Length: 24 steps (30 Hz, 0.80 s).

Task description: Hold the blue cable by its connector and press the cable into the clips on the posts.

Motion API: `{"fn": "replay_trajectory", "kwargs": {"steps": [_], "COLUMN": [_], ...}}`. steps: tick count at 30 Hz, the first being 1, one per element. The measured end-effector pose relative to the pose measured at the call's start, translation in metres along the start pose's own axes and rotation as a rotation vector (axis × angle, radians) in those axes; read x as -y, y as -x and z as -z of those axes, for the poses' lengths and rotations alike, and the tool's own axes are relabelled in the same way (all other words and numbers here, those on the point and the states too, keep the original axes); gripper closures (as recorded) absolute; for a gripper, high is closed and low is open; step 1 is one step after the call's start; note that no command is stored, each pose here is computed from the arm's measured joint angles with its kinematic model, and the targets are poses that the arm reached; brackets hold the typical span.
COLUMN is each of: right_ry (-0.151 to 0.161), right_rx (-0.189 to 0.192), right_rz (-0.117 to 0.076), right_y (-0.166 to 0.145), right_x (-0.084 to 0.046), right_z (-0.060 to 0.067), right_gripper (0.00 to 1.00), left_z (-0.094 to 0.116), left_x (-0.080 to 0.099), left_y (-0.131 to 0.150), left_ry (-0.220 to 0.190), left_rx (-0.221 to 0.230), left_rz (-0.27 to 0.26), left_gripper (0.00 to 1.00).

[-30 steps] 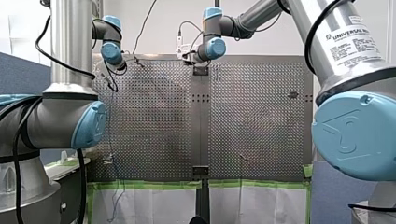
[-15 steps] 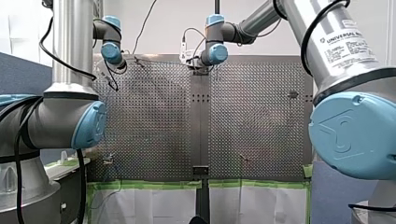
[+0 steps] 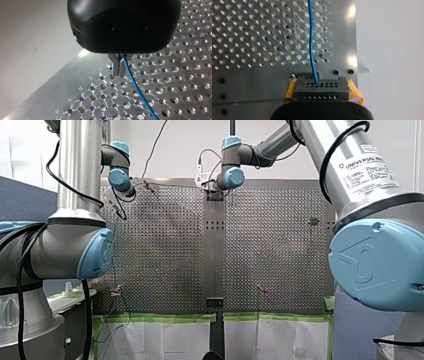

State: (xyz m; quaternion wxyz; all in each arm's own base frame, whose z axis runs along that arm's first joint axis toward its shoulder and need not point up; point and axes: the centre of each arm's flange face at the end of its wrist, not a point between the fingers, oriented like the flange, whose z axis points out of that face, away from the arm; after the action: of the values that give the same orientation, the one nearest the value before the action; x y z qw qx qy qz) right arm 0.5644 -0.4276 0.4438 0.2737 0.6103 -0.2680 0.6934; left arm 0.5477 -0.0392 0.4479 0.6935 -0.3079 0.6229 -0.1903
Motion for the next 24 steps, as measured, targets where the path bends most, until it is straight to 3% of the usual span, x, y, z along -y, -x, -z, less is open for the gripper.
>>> {"fn": "replay_trajectory", "kwargs": {"steps": [4, 14, 20, 24], "right_ry": [0.025, 0.136, 0.187, 0.208], "right_rx": [-0.006, -0.004, -0.003, -0.002], "right_rz": [-0.003, 0.0, 0.013, 0.026], "right_y": [-0.003, -0.003, -0.002, -0.002], "right_x": [-0.01, -0.035, -0.039, -0.04], "right_z": [-0.002, -0.003, -0.002, -0.002], "right_gripper": [1.0, 1.0, 1.0, 1.0], "left_z": [-0.001, -0.001, -0.009, -0.018], "left_x": [0.0, 0.0, -0.003, -0.013], "left_y": [0.0, 0.0, -0.01, -0.02], "left_ry": [-0.006, -0.019, -0.013, 0.014], "left_rx": [-0.005, -0.016, -0.048, -0.087], "left_rz": [0.001, 0.007, 0.023, -0.001], "left_gripper": [1.0, 1.0, 1.0, 1.0]}}
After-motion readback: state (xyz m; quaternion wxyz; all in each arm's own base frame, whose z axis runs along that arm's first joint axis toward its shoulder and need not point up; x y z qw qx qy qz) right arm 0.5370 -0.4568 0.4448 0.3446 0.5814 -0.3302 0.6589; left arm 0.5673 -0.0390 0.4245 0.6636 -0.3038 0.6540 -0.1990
